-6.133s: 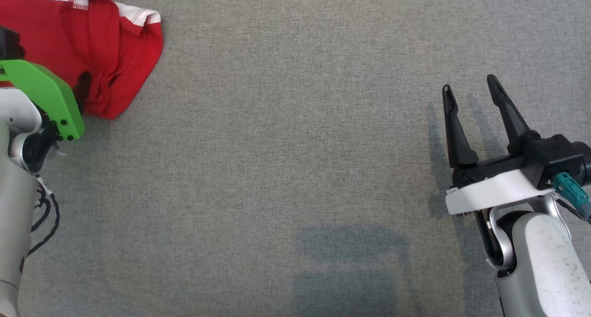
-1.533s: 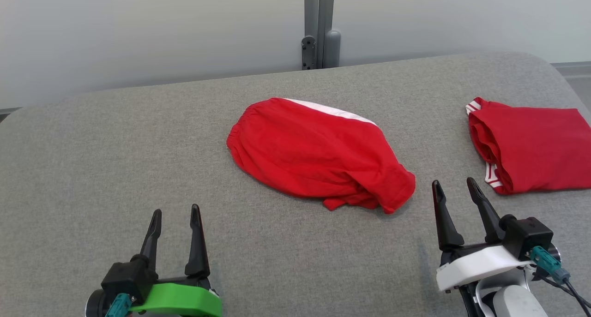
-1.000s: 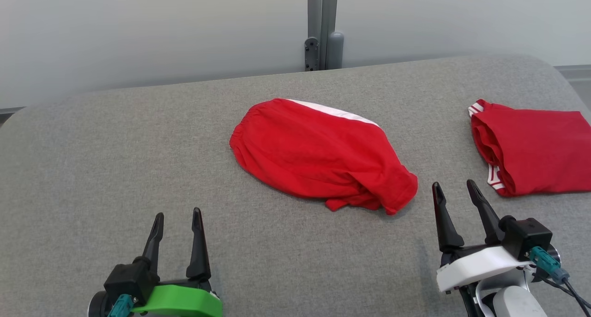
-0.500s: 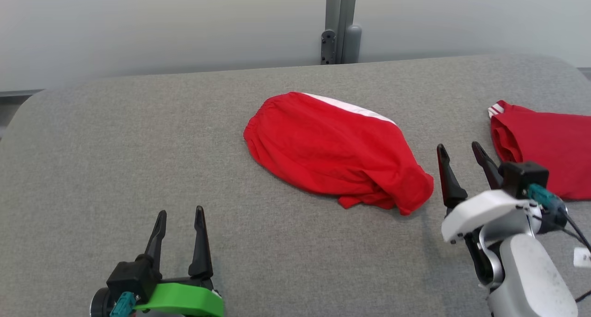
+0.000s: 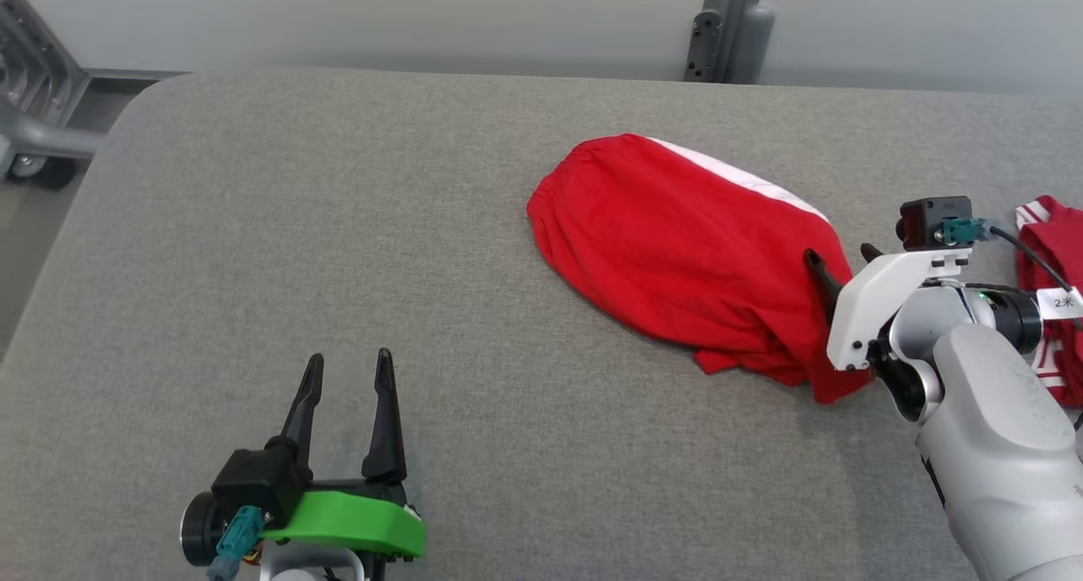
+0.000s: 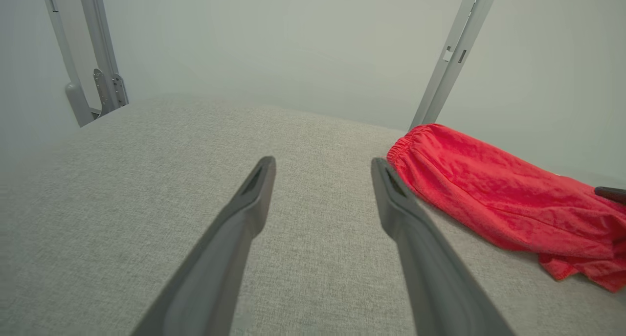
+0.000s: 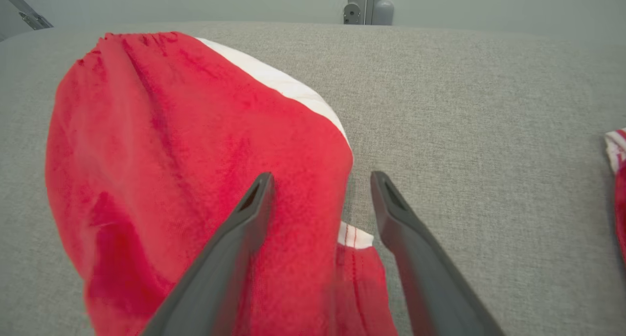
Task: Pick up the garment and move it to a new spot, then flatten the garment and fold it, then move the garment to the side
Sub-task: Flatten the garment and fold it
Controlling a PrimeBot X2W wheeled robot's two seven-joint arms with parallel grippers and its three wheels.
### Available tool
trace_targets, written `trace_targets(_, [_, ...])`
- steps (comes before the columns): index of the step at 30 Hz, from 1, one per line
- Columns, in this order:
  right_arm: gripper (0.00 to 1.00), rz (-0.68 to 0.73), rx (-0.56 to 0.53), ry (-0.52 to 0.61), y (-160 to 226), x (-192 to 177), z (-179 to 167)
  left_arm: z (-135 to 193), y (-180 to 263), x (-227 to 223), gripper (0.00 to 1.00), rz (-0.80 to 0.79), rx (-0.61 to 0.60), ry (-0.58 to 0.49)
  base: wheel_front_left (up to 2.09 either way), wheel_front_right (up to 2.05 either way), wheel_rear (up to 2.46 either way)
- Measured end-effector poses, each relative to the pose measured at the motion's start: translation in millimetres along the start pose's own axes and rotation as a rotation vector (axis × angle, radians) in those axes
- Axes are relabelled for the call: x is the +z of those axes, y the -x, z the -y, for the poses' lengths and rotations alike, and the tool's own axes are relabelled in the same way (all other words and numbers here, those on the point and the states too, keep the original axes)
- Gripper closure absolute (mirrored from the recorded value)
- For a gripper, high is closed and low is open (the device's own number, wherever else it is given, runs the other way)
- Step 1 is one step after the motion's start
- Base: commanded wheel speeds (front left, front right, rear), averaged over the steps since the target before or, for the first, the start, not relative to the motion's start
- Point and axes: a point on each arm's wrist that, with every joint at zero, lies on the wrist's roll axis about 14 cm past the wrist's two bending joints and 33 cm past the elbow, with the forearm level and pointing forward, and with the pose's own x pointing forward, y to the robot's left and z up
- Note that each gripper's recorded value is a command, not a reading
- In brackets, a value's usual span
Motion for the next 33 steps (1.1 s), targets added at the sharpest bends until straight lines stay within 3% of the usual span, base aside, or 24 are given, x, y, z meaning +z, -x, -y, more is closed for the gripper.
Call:
trace_targets(5, [0.0,-0.095,0.019,0.003,-21.3,-16.3,-5.0,-11.5,2.0,-1.6,0.0,-0.007,0.036,-0.006,0.0,0.0,0.0])
trace_targets(7, [0.67,-0.117,0.032,-0.009,-28.6,-20.4,-10.2,-16.3,2.9,-1.8,0.0,-0.009,0.052,-0.009,0.0,0.0,0.0])
trace_targets(9, [1.0,-0.13,0.046,-0.011,-34.0,-24.1,-16.2,-20.5,4.3,-2.8,0.0,-0.013,0.065,-0.011,0.0,0.0,0.0])
trace_targets(15, [1.0,0.0,0.114,0.014,-42.4,4.1,-43.0,-25.5,5.1,-2.7,0.0,-0.014,0.083,-0.014,0.0,0.0,0.0])
trace_targets(23, [1.0,0.209,0.316,0.105,-16.7,44.5,-110.0,-10.1,0.5,-0.9,0.0,-0.004,0.035,-0.009,0.0,0.0,0.0])
trace_targets(28, [1.0,0.2,0.468,0.138,18.3,16.1,-151.5,0.0,-0.6,-1.2,0.0,-0.003,0.004,-0.008,0.0,0.0,0.0])
trace_targets(33, [1.0,0.135,0.559,0.137,54.5,-25.7,-167.4,9.4,-1.6,-1.4,0.0,-0.001,-0.027,-0.007,0.0,0.0,0.0])
